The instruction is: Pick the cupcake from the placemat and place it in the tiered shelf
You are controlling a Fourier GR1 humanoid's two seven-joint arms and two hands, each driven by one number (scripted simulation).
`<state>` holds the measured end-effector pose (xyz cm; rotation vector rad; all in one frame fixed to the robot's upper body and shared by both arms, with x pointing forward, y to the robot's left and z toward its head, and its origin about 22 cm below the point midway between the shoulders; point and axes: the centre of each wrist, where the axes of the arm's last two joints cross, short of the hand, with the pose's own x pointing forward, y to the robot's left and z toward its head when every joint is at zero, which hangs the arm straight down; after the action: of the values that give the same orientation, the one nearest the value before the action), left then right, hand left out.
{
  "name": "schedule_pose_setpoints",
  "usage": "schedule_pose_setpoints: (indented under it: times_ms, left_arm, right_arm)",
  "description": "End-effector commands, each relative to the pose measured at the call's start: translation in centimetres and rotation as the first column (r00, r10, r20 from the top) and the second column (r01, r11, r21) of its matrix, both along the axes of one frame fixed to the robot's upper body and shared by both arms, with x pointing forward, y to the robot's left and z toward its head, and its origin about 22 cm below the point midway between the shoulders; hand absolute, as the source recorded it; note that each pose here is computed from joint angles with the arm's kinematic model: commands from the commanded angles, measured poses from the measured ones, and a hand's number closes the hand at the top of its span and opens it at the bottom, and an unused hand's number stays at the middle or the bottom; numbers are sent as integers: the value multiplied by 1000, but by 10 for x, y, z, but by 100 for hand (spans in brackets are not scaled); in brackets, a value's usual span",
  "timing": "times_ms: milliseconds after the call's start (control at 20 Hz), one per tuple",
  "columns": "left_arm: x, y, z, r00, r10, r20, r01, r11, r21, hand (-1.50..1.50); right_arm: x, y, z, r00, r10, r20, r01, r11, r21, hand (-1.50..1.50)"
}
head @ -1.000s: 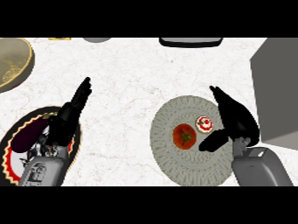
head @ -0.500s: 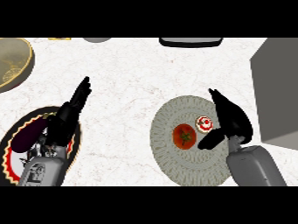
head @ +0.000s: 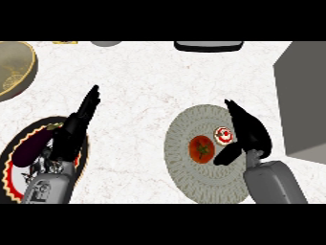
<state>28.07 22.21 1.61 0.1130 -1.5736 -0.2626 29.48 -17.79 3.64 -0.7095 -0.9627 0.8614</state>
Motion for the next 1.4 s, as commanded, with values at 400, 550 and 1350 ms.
schedule_pose_setpoints:
  times_ms: [400,550,1350]
  left_arm:
    - [-3,5,-8,1000,-5,-7,5,1000,-10,0]
    - [-10,4,8,1000,-2,5,2,1000,6,0]
    - [-10,20,-8,997,75,-13,-75,997,-10,0]
  right_arm:
    - [-4,-4,-9,993,115,-4,-114,986,-118,150]
    - [-6,16,-15,995,92,44,-87,991,-101,150]
    - [-69,-115,13,354,916,191,-931,324,170,150]
